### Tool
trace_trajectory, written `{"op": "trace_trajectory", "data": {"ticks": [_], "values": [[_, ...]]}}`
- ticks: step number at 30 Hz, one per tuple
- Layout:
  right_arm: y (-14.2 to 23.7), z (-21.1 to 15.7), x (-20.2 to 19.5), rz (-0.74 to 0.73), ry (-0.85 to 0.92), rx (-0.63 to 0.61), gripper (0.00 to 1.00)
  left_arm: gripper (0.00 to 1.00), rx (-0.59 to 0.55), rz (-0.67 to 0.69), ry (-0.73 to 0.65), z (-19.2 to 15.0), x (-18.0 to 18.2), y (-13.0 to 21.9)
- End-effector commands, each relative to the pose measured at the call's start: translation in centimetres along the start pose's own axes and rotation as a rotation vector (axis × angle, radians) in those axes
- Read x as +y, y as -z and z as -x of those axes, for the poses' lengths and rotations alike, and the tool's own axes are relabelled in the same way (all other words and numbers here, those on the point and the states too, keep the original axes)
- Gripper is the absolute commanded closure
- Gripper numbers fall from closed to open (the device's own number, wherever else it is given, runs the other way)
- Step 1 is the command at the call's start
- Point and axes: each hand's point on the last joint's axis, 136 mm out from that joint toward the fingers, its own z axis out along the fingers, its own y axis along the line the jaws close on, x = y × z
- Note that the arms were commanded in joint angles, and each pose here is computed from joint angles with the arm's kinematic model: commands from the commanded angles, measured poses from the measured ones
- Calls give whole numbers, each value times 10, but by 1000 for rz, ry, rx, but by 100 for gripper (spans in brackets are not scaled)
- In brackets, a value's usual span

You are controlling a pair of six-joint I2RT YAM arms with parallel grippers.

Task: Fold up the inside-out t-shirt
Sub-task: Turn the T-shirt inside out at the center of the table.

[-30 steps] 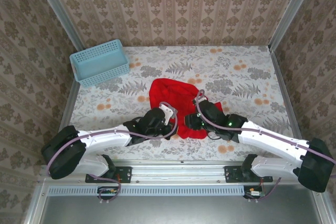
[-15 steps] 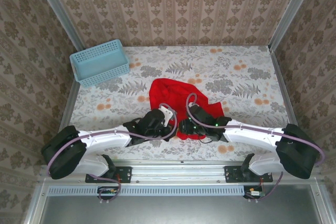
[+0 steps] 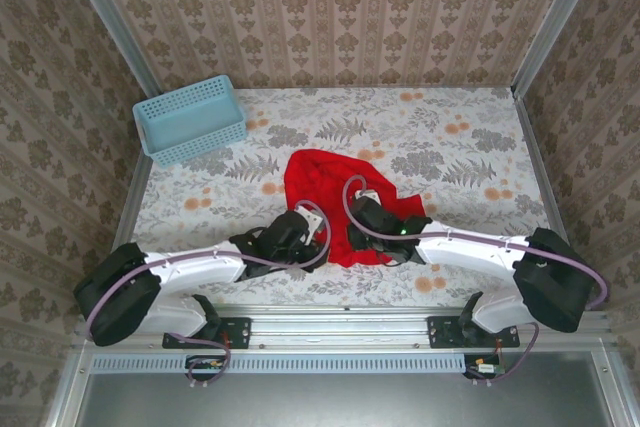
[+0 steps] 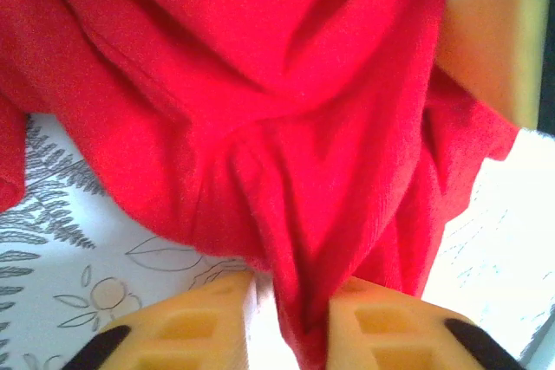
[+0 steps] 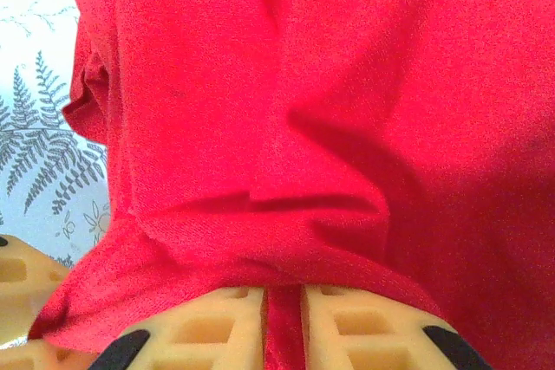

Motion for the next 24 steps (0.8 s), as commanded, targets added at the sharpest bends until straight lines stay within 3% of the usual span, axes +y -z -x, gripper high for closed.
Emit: {"op": "trace_trajectory", "data": {"ticks": [1, 5, 8, 17, 21, 24], "values": [[3, 6, -4, -47, 59, -6, 81, 62, 7, 98, -27, -3, 13, 12], [17, 6, 1, -10, 61, -19, 74, 45, -41, 201, -58, 7, 6, 33], [28, 8, -2, -8, 37, -41, 71, 41, -38, 252, -1, 11, 3, 38], [44, 15, -7, -2, 9, -88, 59, 24, 26, 329, 9, 21, -12, 3], [47, 7, -14, 4, -11, -85, 59, 27, 29, 366, 10, 31, -2, -10], [49, -1, -16, 37, -45, -89, 59, 45, 34, 354, 36, 39, 7, -19]]}}
